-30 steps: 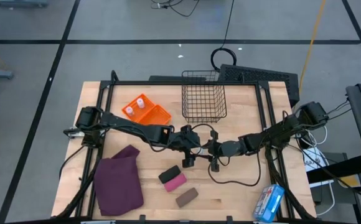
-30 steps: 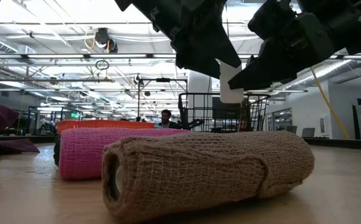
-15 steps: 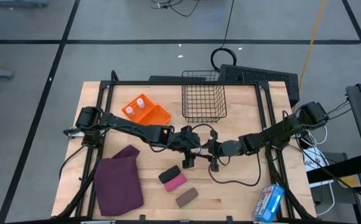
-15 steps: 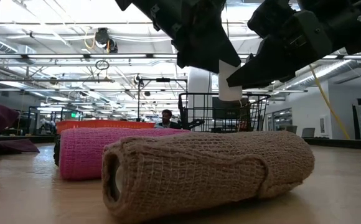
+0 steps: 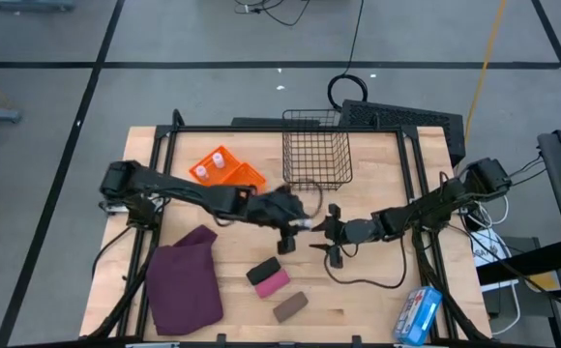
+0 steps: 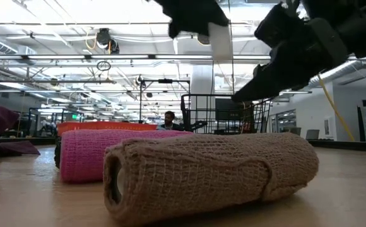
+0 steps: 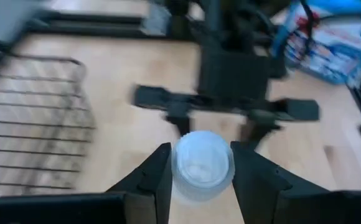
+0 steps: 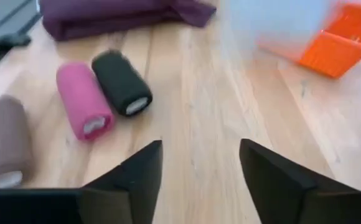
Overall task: Pick & Place Medicine items
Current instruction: Put the white pill bottle into the top orange basket
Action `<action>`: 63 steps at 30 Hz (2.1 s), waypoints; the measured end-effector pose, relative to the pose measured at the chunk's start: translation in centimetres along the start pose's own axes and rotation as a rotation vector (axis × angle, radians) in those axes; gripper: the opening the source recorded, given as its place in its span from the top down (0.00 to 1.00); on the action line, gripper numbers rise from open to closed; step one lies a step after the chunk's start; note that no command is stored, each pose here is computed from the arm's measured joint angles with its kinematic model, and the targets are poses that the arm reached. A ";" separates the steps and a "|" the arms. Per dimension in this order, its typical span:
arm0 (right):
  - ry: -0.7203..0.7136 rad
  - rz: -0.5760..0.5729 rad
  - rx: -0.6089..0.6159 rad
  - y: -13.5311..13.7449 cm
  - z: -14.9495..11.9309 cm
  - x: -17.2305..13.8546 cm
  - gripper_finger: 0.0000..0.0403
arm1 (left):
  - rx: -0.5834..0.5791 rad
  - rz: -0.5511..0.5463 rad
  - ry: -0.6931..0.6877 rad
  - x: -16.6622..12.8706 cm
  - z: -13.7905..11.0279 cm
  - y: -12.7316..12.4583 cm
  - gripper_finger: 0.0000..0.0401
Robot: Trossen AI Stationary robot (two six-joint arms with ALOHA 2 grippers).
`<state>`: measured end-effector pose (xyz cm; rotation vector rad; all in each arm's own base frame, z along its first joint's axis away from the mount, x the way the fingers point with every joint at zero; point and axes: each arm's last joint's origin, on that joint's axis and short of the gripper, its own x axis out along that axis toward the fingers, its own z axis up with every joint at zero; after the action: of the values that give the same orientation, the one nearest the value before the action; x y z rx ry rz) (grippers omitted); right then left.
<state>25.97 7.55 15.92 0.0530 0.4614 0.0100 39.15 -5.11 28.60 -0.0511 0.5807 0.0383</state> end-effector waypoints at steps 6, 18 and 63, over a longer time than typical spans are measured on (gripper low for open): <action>0.000 -0.002 0.007 -0.2 -0.3 -0.4 0.40 | -0.003 0.154 -0.014 -4.8 0.1 1.3 0.67; -0.016 0.000 0.012 -0.2 -0.2 -0.4 0.39 | -0.333 0.563 -0.075 -12.8 -8.6 8.1 0.67; -0.038 0.000 0.018 -0.2 0.1 -0.4 0.44 | -0.736 0.904 0.049 -9.3 -22.2 14.8 0.40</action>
<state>25.61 7.35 16.14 0.0709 0.4236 0.0046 18.51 8.11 14.61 -0.5021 0.5739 1.1322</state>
